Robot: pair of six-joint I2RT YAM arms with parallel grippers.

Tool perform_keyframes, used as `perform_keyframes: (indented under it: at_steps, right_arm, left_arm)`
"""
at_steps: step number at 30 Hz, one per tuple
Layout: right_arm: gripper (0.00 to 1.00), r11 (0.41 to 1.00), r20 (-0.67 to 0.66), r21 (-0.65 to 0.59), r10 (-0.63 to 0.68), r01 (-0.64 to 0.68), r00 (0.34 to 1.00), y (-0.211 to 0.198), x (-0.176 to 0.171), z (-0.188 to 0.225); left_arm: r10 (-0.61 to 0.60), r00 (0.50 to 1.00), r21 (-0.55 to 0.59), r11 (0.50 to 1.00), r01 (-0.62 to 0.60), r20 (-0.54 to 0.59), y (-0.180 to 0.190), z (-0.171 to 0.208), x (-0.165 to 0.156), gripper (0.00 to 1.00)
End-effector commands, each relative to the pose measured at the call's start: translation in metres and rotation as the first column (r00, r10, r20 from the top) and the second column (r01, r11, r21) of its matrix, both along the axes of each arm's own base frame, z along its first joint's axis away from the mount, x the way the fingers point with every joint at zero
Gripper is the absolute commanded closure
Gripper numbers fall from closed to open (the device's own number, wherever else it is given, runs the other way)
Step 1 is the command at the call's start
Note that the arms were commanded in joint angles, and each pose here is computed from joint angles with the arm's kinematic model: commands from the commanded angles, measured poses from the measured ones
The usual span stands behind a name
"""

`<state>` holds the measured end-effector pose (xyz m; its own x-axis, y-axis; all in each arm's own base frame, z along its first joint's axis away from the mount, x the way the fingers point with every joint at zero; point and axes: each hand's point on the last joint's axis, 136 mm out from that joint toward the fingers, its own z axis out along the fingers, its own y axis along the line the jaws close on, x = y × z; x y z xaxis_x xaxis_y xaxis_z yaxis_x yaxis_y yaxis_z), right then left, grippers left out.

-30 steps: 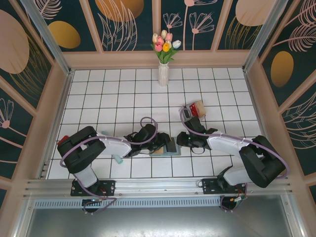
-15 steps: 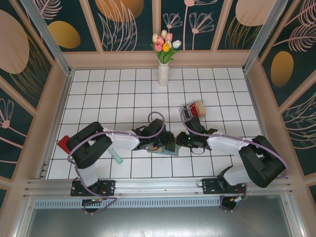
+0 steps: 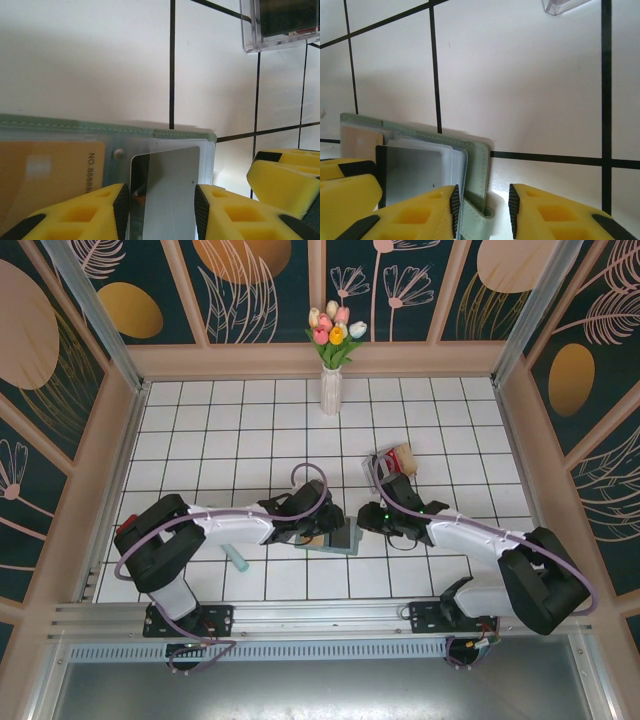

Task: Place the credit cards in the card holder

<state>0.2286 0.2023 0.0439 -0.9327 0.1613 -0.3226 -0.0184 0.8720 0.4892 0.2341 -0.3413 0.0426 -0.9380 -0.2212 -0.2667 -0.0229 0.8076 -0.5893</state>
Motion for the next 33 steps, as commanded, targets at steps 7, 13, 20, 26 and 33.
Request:
perform_keyframes:
  at_steps: [7,13,20,26,33]
  right_arm:
    - [0.64,0.999,-0.038,0.041,0.017,-0.016,0.999,0.007,-0.006,-0.005]
    - [0.64,0.999,-0.046,0.038,0.020,-0.018,0.999,0.008,-0.007,-0.009]
    - [0.64,0.999,-0.056,0.041,0.034,-0.032,0.998,0.011,-0.008,-0.012]
    - [0.64,0.998,-0.053,0.055,0.039,-0.036,0.998,0.013,-0.008,-0.011]
    - [0.64,0.997,-0.069,0.056,0.056,-0.052,0.996,0.016,-0.011,-0.016]
  left_arm:
    - [-0.016,1.000,0.059,0.998,0.017,-0.010,-0.005,-0.013,0.004,0.57]
    - [0.007,1.000,0.106,0.994,-0.005,-0.011,0.000,-0.018,0.008,0.56]
    - [0.003,1.000,0.088,0.996,-0.004,0.015,-0.001,-0.004,0.010,0.55]
    - [0.004,1.000,0.100,0.995,-0.004,0.000,0.002,-0.010,0.007,0.55]
    - [-0.027,0.999,-0.021,0.999,0.026,-0.040,-0.019,-0.012,0.001,0.55]
